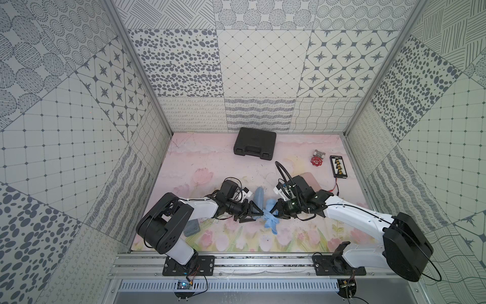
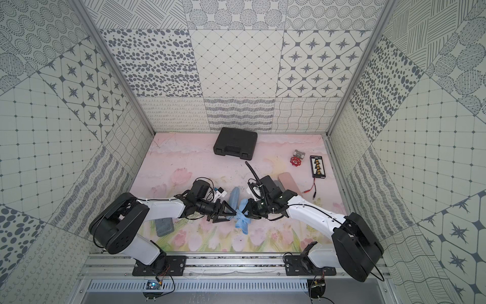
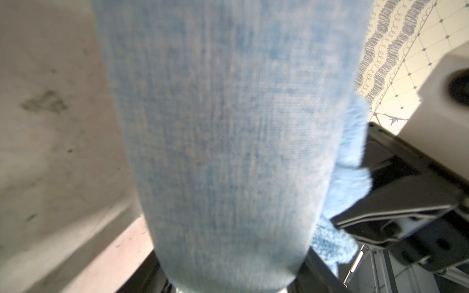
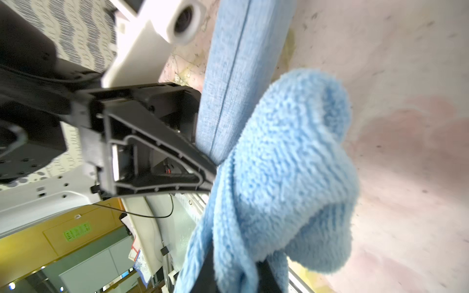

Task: Wipe the eyeglass case
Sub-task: Wipe the dirt from the eyeglass case.

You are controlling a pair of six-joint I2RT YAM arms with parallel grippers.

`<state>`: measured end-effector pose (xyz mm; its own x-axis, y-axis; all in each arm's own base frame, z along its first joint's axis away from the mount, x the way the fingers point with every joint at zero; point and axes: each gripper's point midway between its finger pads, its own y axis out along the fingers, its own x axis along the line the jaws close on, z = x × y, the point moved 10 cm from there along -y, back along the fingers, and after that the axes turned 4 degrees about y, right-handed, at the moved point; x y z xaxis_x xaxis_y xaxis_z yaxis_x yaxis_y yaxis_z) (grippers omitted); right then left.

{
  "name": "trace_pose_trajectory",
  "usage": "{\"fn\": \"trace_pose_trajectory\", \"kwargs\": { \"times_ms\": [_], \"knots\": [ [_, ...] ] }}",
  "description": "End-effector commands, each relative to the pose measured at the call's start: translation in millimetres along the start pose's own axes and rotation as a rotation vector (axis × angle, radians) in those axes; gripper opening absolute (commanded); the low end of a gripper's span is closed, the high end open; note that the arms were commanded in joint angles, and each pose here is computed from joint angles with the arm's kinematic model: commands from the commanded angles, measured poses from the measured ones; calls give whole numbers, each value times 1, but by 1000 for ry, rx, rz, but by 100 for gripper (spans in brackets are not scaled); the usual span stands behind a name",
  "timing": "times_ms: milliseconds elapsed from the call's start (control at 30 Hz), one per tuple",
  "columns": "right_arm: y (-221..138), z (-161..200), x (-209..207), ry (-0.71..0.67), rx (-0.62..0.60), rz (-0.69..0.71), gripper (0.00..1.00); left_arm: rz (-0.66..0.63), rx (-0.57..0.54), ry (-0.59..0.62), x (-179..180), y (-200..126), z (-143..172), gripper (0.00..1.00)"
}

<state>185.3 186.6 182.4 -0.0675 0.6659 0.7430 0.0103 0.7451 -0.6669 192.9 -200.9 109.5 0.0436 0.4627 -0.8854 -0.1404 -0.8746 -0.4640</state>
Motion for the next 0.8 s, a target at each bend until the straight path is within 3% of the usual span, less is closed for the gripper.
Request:
{"fn": "trace_pose_trajectory", "kwargs": {
  "times_ms": [0, 133, 267, 433, 533, 767],
  "knots": [
    [-31, -14, 0, -48, -54, 11, 0, -39, -98, 46, 1, -3, -9, 22],
    [-38, -42, -20, 20, -165, 298, 0, -39, -78, 54, -1, 1, -5, 22],
    [-26, -74, -29, 29, -269, 487, 0, -104, -59, 62, 2, 7, 3, 22],
    [23, -97, -24, -30, -217, 608, 0, -131, -54, 51, 6, 10, 6, 22],
    [53, -94, -2, -113, -185, 564, 0, -125, -51, 58, 4, 13, 5, 22],
    [85, -59, 49, -231, -85, 156, 0, -90, -48, 59, 4, 16, 0, 21]
  ]
}}
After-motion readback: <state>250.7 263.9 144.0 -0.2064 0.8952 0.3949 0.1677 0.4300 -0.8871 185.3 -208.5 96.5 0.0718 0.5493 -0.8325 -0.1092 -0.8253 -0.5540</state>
